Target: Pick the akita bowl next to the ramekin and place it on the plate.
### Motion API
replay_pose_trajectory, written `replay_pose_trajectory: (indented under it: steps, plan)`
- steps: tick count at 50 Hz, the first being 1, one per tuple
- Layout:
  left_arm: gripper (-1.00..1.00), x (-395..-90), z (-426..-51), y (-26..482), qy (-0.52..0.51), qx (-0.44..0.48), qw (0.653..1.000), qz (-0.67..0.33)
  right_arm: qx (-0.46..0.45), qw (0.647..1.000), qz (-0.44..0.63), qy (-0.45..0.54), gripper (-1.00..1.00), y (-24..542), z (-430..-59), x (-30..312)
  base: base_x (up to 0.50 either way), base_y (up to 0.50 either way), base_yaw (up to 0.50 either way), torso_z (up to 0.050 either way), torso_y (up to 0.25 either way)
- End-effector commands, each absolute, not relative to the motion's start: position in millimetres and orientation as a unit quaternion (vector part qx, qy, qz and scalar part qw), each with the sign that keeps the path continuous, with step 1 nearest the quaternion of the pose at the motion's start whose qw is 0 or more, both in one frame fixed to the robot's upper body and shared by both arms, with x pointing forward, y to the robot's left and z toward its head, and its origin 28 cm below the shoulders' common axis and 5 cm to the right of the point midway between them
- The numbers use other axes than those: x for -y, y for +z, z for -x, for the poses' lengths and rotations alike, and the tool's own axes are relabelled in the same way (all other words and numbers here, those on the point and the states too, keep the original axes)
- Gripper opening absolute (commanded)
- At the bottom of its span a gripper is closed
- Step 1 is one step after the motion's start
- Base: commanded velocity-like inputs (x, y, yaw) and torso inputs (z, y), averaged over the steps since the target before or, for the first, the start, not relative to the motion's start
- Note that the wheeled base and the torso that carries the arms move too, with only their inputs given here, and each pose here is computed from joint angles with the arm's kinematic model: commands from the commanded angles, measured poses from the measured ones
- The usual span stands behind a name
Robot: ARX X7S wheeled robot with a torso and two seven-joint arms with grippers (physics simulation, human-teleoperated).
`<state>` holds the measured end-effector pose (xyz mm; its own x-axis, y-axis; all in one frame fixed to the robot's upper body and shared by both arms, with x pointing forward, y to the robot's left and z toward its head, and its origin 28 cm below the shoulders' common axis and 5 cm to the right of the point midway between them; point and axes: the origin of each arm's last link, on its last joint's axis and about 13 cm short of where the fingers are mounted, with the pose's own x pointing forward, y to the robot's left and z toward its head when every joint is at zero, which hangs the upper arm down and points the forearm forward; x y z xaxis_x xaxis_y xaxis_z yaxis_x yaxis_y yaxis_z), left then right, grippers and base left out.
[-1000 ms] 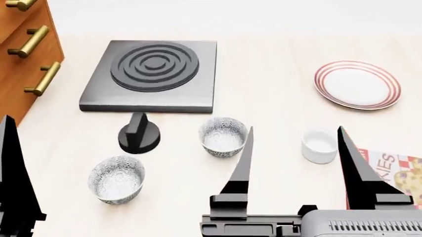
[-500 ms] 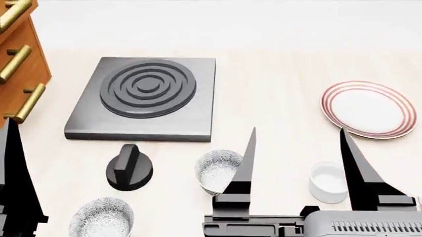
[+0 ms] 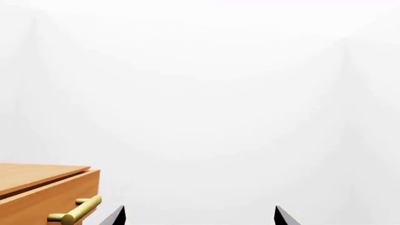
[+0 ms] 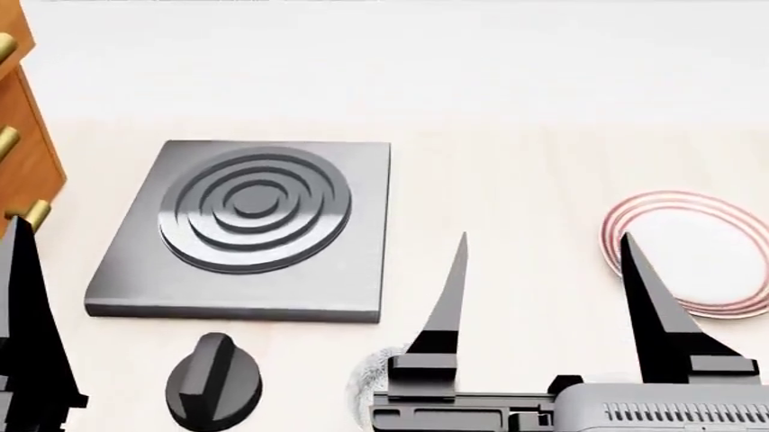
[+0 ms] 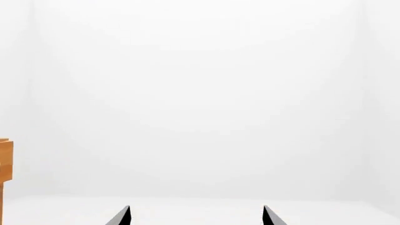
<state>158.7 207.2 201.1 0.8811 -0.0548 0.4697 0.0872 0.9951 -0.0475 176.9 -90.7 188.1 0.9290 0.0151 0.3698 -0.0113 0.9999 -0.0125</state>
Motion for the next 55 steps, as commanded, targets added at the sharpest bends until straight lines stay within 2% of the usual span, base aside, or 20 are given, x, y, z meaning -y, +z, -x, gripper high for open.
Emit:
replay_pose_trajectory:
  steps: [1, 27, 49, 55]
  plan:
    - [1.0, -207.6, -158.0, 203.1, -0.04, 0.249, 0.967, 0.037, 0.192, 0.981, 0.004, -0.001, 1.0, 188.9, -177.1, 92.1, 0.3, 0.0, 0.0, 0.0, 0.0]
    - [1.0, -207.6, -158.5, 203.0, -0.04, 0.249, 0.967, 0.036, 0.195, 0.981, 0.004, 0.001, 1.0, 189.8, -177.7, 91.8, 0.3, 0.0, 0.0, 0.0, 0.0]
    - [1.0, -208.3, -159.8, 202.0, -0.033, 0.25, 0.967, 0.031, 0.19, 0.982, 0.007, 0.004, 1.0, 187.7, -178.8, 90.9, 0.0, 0.0, 0.0, 0.0, 0.0]
    - [1.0, -208.1, -160.0, 201.1, -0.033, 0.249, 0.967, 0.03, 0.191, 0.982, 0.006, 0.004, 1.0, 187.8, -178.0, 91.1, 0.0, 0.0, 0.0, -0.004, -0.13]
